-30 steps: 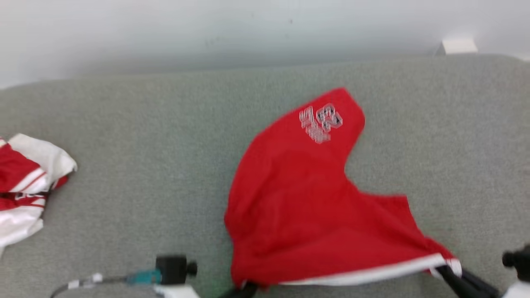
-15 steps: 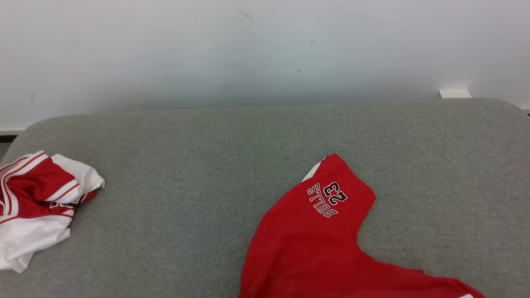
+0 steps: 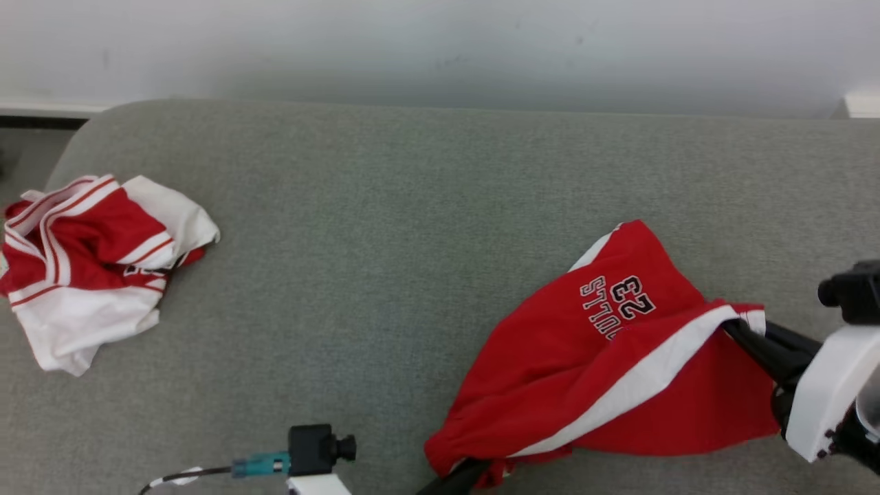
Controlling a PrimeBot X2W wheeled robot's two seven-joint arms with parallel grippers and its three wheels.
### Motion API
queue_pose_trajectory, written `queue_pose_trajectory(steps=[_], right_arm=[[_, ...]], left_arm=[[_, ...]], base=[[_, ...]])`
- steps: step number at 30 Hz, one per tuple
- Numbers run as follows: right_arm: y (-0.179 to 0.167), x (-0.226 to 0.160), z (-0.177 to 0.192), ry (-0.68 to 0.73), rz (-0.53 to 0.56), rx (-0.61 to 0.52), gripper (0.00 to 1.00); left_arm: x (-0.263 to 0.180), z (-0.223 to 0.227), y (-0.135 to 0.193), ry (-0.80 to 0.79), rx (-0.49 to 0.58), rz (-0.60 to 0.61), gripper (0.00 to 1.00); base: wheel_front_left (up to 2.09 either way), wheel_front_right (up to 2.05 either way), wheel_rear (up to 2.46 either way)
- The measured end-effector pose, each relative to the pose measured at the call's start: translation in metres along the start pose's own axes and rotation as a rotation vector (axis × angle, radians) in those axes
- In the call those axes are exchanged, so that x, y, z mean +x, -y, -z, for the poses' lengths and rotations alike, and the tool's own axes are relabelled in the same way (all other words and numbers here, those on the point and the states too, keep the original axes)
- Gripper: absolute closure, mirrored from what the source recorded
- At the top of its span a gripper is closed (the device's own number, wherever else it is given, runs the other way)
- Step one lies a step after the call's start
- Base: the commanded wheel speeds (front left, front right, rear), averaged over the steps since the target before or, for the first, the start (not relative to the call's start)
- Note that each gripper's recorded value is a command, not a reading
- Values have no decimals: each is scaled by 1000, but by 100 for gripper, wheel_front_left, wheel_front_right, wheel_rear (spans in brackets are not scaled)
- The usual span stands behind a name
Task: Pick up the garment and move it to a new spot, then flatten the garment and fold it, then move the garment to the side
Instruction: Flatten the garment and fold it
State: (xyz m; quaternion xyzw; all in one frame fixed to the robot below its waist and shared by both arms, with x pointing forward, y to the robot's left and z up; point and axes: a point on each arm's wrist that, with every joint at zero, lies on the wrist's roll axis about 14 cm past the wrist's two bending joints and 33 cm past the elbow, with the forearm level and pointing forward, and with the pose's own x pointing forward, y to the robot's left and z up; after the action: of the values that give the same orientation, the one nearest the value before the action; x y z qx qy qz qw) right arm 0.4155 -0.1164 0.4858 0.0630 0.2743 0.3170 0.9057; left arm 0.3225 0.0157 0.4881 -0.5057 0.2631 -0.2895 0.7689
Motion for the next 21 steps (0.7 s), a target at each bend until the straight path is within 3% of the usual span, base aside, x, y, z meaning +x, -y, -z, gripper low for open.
queue_pose_trajectory(steps=[3, 7, 8, 10, 11, 12, 13, 14, 18, 19, 20, 21], right_arm=[[-1, 30, -6, -28, -31, -21, 100], [2, 60, -13, -42, -45, -53, 100], [3, 66, -14, -43, -47, -58, 100], [4, 77, -11, -61, -51, -72, 100], [5, 81, -9, -68, -52, -79, 100], [6, 86, -8, -77, -53, -81, 100], [6, 90, -6, -82, -54, -83, 100], [7, 93, -4, -95, -54, -88, 100], [8, 106, -5, -84, -57, -107, 98], [7, 109, -7, -71, -59, -108, 81], [7, 111, -10, -54, -60, -116, 0], [8, 113, -11, -44, -56, -121, 0]], left_arm=[[3, -8, -10, 22, -10, -25, 98], [4, -14, -23, 45, -31, -63, 84], [4, -15, -25, 46, -34, -68, 78], [5, -19, -30, 60, -39, -78, 56], [5, -19, -31, 63, -47, -82, 56], [6, -19, -33, 67, -56, -86, 39], [6, -19, -34, 65, -59, -87, 7], [7, -20, -35, 66, -59, -91, 0], [8, -16, -39, 55, -76, -105, 0], [8, -15, -40, 52, -79, -106, 0], [8, -14, -40, 51, -81, -108, 0], [8, -14, -41, 50, -82, -110, 0]], base=[[0, 0, 0], [0, 0, 0], [0, 0, 0], [0, 0, 0], [0, 0, 0], [0, 0, 0], [0, 0, 0], [0, 0, 0], [0, 0, 0], [0, 0, 0], [0, 0, 0], [0, 0, 0]])
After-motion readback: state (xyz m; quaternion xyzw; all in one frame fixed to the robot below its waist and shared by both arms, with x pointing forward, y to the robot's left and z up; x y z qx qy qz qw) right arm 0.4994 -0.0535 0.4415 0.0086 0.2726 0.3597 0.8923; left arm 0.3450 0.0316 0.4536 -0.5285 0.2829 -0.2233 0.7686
